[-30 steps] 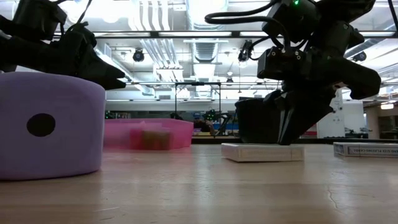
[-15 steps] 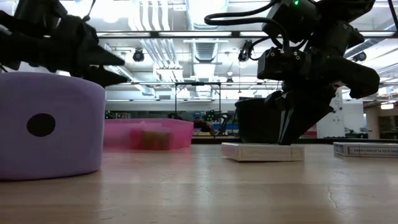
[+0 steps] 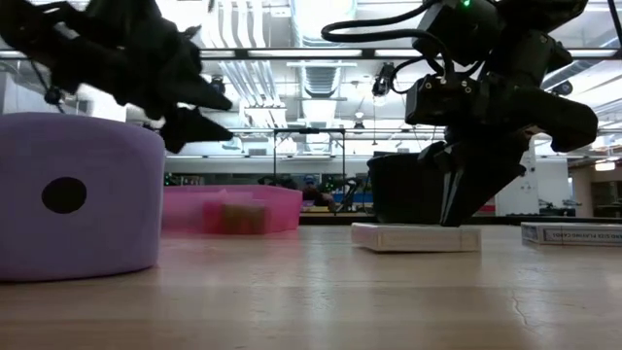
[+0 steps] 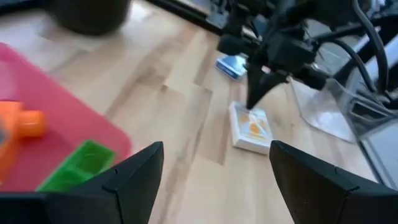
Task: Pick & Place Toys
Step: Put the yellow deck of cards into the transparent bin
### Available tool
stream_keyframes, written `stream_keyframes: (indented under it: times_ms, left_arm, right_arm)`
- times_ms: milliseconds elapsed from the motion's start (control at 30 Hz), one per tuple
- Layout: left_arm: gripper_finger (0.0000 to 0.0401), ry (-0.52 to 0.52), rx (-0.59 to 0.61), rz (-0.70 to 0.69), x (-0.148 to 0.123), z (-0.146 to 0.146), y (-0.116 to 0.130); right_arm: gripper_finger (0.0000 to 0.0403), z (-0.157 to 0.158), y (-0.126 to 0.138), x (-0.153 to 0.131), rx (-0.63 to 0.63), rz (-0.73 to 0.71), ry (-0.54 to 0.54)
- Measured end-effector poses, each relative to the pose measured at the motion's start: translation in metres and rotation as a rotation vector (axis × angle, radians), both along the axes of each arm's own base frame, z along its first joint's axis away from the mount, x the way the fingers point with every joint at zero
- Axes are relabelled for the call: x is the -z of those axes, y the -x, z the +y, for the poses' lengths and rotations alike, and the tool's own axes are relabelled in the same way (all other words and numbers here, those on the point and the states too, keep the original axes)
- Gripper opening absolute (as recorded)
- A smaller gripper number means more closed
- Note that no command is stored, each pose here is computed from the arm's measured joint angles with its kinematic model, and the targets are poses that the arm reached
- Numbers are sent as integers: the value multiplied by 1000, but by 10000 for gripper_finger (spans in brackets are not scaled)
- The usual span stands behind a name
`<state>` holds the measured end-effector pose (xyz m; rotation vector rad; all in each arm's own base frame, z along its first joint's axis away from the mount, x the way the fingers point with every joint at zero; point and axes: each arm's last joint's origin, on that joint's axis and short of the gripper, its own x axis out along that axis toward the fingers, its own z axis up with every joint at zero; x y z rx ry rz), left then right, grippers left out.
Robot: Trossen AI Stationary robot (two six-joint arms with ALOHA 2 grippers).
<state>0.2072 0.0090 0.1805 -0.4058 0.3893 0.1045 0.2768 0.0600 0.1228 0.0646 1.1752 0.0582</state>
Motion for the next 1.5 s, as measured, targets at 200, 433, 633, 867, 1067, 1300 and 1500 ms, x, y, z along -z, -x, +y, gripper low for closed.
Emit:
stream_keyframes:
  times_ms: [200, 433, 633, 867, 1067, 1300, 1500]
  left_arm:
    - [295, 13, 51, 36, -5, -4, -30]
    - [295, 41, 52, 93, -3, -6, -46]
    - [295, 153, 114, 123, -4, -9, -54]
    - [295, 208, 109, 155, -1, -12, -60]
    - [295, 222, 133, 212, 9, -17, -74]
    - [295, 298, 220, 259, 17, -21, -104]
    - [295, 265, 266, 338, 23, -22, -122]
  right_arm:
    - [18, 1, 2, 0, 13, 24, -10]
    - [18, 2, 4, 1, 23, 50, -28]
    - [18, 2, 7, 1, 28, 89, -32]
    - [18, 1, 7, 3, 46, 95, -37]
    - [18, 1, 5, 9, 52, 115, -35]
    - [18, 1, 5, 8, 48, 123, -63]
    - [18, 0, 9, -5, 49, 84, -47]
